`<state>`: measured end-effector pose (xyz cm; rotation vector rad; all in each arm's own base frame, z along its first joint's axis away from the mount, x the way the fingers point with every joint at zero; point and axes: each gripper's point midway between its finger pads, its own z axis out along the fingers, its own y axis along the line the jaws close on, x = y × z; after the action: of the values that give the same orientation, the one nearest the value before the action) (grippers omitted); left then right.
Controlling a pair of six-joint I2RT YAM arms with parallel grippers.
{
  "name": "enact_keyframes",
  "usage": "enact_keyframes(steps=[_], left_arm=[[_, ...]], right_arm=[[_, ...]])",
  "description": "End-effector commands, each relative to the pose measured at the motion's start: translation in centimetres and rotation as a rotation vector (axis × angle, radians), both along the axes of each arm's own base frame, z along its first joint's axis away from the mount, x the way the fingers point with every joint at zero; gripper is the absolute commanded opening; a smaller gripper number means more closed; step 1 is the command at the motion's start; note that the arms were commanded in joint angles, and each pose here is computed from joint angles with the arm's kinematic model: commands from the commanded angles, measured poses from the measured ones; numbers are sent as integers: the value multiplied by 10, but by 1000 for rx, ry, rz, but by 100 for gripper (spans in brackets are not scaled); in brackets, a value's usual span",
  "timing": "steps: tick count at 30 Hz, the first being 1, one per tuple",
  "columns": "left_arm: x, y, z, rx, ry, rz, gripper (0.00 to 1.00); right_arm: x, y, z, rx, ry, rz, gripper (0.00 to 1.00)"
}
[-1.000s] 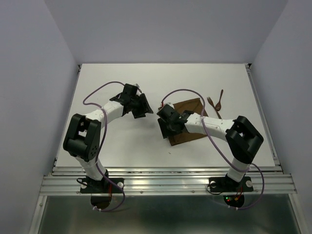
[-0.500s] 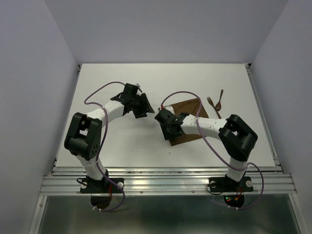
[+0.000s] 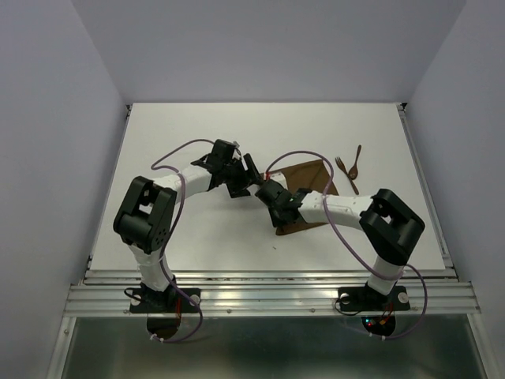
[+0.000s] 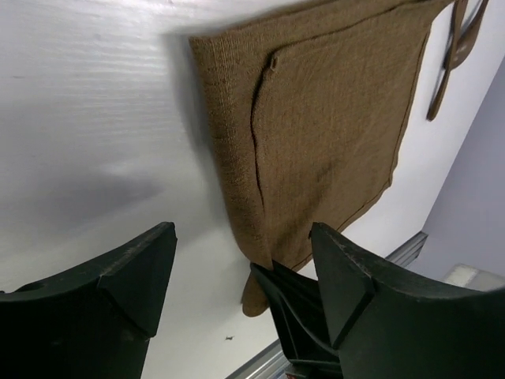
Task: Fold the napkin into a case and place the utensils inside
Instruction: Pick up the upper triangle-folded napkin from the center of the board.
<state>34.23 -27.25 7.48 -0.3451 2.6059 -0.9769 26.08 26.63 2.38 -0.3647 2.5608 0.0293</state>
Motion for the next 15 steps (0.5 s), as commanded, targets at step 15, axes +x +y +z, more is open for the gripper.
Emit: enact_keyframes(steps=[15], left_arm=[[5, -38, -11, -78, -28, -64, 77]], right_arm=[[4, 11, 26, 116, -108, 31, 1]])
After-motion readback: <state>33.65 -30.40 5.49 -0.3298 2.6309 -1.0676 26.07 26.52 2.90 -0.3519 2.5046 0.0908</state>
